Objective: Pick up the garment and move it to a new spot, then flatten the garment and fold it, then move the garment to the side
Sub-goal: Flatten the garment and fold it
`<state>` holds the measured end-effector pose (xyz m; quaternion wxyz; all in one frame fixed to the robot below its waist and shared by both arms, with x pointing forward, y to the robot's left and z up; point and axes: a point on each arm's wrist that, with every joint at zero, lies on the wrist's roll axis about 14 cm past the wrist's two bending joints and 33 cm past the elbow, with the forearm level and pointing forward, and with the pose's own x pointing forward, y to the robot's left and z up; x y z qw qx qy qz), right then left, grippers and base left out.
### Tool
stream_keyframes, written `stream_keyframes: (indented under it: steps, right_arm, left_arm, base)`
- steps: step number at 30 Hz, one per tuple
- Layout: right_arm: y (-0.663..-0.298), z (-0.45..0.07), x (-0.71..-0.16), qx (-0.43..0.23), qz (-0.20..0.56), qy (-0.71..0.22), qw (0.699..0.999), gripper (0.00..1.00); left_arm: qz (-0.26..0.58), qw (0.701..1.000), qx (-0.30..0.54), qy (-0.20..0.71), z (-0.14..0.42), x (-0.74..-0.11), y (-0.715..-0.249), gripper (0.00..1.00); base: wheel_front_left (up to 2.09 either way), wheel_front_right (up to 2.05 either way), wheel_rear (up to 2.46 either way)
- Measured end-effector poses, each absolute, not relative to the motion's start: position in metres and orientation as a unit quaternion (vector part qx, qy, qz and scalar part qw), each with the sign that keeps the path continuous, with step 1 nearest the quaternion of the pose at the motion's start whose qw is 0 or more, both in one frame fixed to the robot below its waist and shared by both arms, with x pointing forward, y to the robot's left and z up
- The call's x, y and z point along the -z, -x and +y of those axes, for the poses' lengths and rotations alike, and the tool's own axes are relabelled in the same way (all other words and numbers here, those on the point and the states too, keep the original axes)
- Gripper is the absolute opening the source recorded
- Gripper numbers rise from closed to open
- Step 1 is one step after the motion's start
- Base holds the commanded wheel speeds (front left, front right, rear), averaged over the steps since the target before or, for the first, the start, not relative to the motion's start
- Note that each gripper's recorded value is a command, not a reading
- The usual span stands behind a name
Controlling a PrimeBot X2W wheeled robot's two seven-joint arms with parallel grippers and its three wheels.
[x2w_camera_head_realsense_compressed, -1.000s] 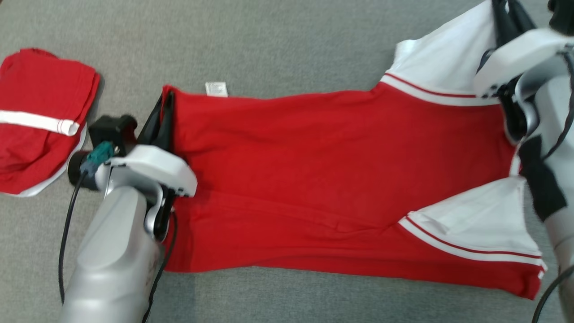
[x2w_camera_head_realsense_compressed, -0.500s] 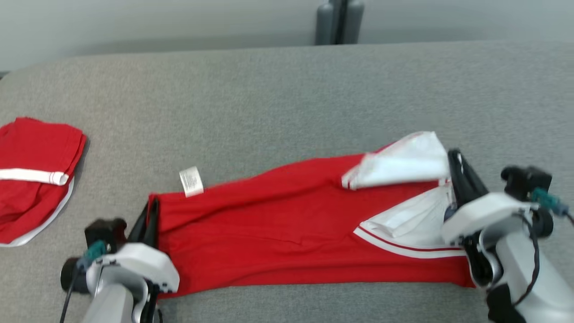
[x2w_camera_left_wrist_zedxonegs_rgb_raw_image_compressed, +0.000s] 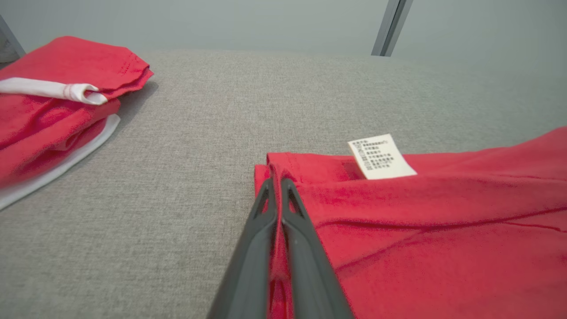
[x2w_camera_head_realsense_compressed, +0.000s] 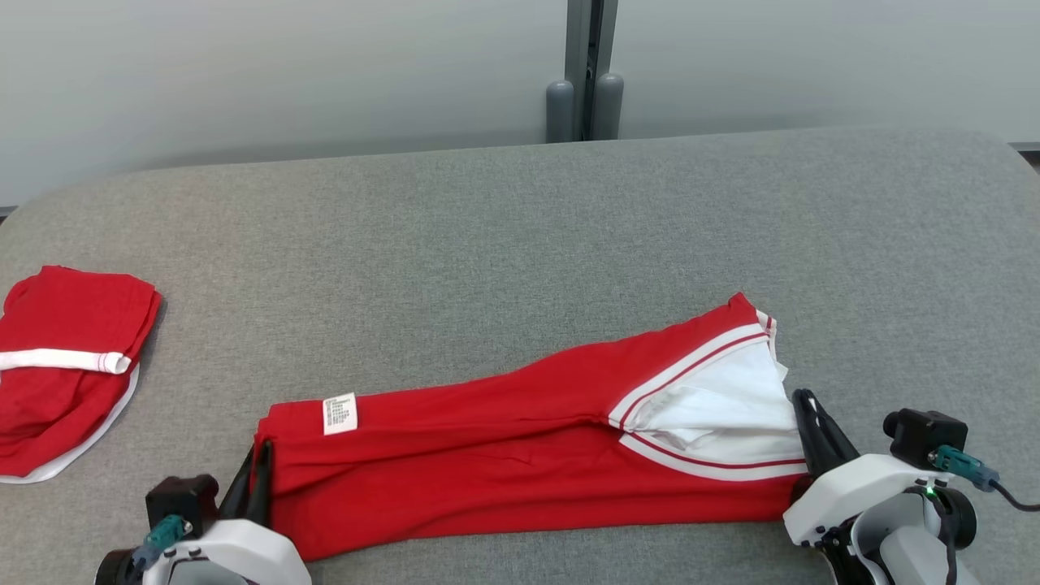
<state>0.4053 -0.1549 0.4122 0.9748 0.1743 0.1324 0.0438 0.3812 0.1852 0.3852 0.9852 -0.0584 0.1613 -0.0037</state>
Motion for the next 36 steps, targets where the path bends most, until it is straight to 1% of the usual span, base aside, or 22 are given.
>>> stream_keyframes:
  steps: [1, 2, 3, 8, 11, 16, 21, 25, 26, 27, 28, 32, 36]
  right_arm:
    - [-0.403, -0.155, -0.41, -0.042, 0.137, -0.174, 0.974, 0.16]
    - [-0.402, -0.155, -0.409, -0.042, 0.138, -0.174, 0.974, 0.78]
    - [-0.402, -0.155, -0.409, -0.042, 0.139, -0.174, 0.974, 1.0]
    - [-0.409, -0.158, -0.421, -0.044, 0.118, -0.165, 0.978, 1.0]
    - [-0.412, -0.151, -0.423, -0.051, 0.116, -0.161, 0.979, 1.0]
    - [-0.413, -0.141, -0.401, -0.066, 0.156, -0.135, 0.976, 1.0]
    - [-0.408, -0.144, -0.373, -0.058, 0.209, -0.112, 0.97, 1.0]
    - [-0.404, -0.136, -0.36, -0.064, 0.241, -0.107, 0.963, 1.0]
    - [-0.403, -0.135, -0.358, -0.067, 0.246, -0.103, 0.961, 0.73]
    - [-0.404, -0.133, -0.357, -0.068, 0.249, -0.104, 0.96, 0.09]
    - [-0.405, -0.131, -0.357, -0.068, 0.249, -0.109, 0.96, 0.0]
    - [-0.409, -0.127, -0.36, -0.059, 0.242, -0.138, 0.959, 0.0]
    - [-0.417, -0.154, -0.37, -0.03, 0.221, -0.138, 0.965, 0.0]
  left_arm:
    - [0.163, 0.985, 0.002, 0.056, 0.186, -0.384, -0.378, 1.0]
    - [0.163, 0.985, 0.001, 0.052, 0.187, -0.384, -0.375, 1.0]
    - [0.162, 0.986, -0.001, 0.048, 0.188, -0.385, -0.373, 1.0]
    - [0.139, 0.988, -0.043, 0.042, 0.205, -0.396, -0.36, 1.0]
    - [0.143, 0.987, -0.059, 0.04, 0.211, -0.393, -0.346, 1.0]
    - [0.149, 0.986, -0.066, 0.042, 0.214, -0.39, -0.334, 1.0]
    - [0.149, 0.985, -0.071, 0.053, 0.214, -0.389, -0.328, 1.0]
    - [0.148, 0.985, -0.074, 0.058, 0.214, -0.39, -0.325, 1.0]
    - [0.148, 0.985, -0.074, 0.057, 0.214, -0.39, -0.325, 1.0]
    - [0.149, 0.984, -0.074, 0.058, 0.214, -0.389, -0.324, 1.0]
    - [0.15, 0.984, -0.075, 0.059, 0.214, -0.389, -0.324, 1.0]
    - [0.152, 0.984, -0.072, 0.058, 0.211, -0.388, -0.326, 1.0]
    - [0.148, 0.985, -0.06, 0.059, 0.204, -0.39, -0.331, 1.0]
  base:
    - [0.0, 0.0, 0.0]
    - [0.0, 0.0, 0.0]
    - [0.0, 0.0, 0.0]
    - [0.0, 0.0, 0.0]
    - [0.0, 0.0, 0.0]
    - [0.0, 0.0, 0.0]
    - [0.0, 0.0, 0.0]
    - [0.0, 0.0, 0.0]
    - [0.0, 0.0, 0.0]
    - [0.0, 0.0, 0.0]
    - [0.0, 0.0, 0.0]
    - [0.0, 0.0, 0.0]
    - [0.0, 0.0, 0.0]
